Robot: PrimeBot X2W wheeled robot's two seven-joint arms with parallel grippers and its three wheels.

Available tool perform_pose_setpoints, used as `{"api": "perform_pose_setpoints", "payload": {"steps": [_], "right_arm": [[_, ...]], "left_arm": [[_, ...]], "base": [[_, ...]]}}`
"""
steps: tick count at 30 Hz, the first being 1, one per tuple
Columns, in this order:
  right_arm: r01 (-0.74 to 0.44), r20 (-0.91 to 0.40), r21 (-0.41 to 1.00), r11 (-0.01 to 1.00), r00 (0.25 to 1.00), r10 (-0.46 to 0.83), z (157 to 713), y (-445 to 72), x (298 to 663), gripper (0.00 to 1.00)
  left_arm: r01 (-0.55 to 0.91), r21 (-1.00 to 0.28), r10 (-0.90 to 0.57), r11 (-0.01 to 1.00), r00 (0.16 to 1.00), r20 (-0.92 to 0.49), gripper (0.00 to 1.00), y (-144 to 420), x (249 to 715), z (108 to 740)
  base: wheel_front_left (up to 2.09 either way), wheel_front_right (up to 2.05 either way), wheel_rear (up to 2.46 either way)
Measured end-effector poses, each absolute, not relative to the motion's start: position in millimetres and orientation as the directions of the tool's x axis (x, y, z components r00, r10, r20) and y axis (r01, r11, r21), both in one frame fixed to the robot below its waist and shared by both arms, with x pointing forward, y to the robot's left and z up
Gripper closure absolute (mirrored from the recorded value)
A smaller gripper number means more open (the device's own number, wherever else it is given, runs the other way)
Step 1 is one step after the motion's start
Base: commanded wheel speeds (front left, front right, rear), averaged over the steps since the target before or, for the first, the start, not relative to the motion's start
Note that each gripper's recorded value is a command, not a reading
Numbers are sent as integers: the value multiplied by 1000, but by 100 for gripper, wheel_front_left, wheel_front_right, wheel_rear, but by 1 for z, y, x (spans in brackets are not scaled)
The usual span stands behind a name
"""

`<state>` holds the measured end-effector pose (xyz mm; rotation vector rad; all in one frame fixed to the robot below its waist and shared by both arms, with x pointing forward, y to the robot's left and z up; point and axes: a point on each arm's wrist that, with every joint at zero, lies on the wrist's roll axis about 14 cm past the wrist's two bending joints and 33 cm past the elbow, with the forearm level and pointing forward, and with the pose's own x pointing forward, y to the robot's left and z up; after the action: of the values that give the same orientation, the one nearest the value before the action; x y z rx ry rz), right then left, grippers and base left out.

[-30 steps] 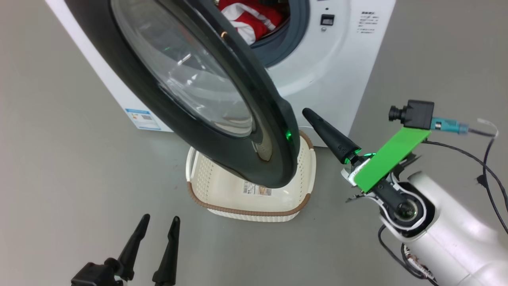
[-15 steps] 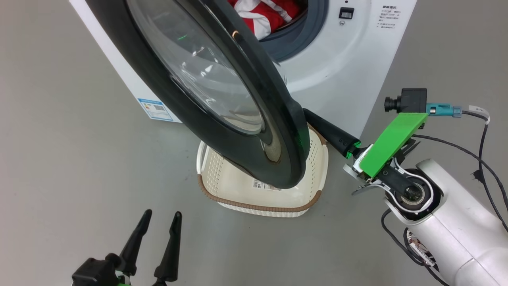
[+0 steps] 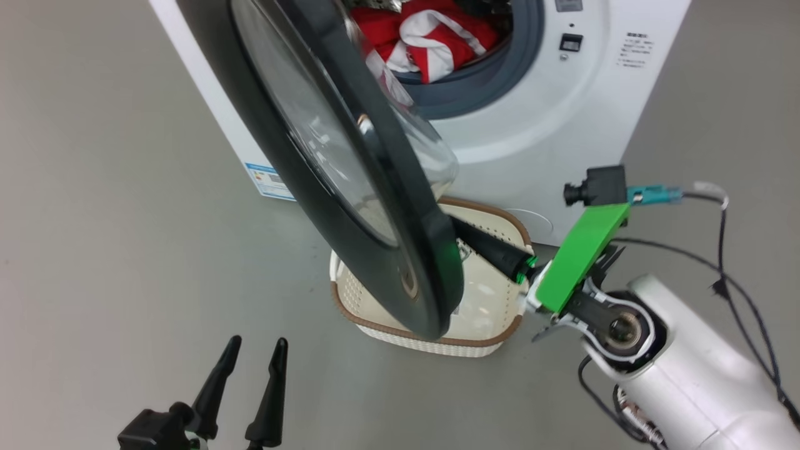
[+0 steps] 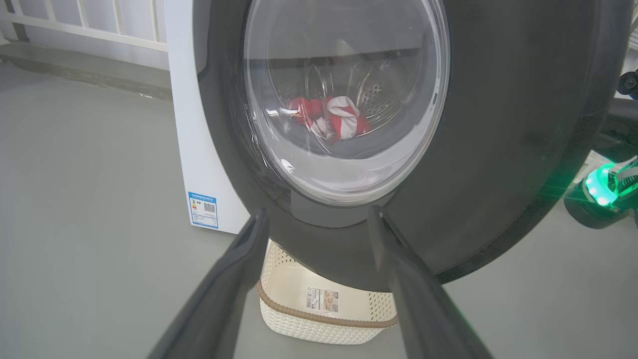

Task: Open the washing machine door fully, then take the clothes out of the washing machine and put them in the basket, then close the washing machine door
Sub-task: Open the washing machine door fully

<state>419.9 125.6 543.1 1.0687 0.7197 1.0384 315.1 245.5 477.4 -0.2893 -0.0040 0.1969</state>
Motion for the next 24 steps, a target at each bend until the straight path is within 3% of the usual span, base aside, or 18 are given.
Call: {"api": "perform_pose_setpoints", "payload": {"steps": [24], "right_arm": [[-341, 24, 940, 7, 85, 996, 555, 200, 338, 100]], "left_arm": [[-373, -282, 388, 884, 921, -3, 0, 289, 257, 484]], "base": [[0, 0, 0]]}}
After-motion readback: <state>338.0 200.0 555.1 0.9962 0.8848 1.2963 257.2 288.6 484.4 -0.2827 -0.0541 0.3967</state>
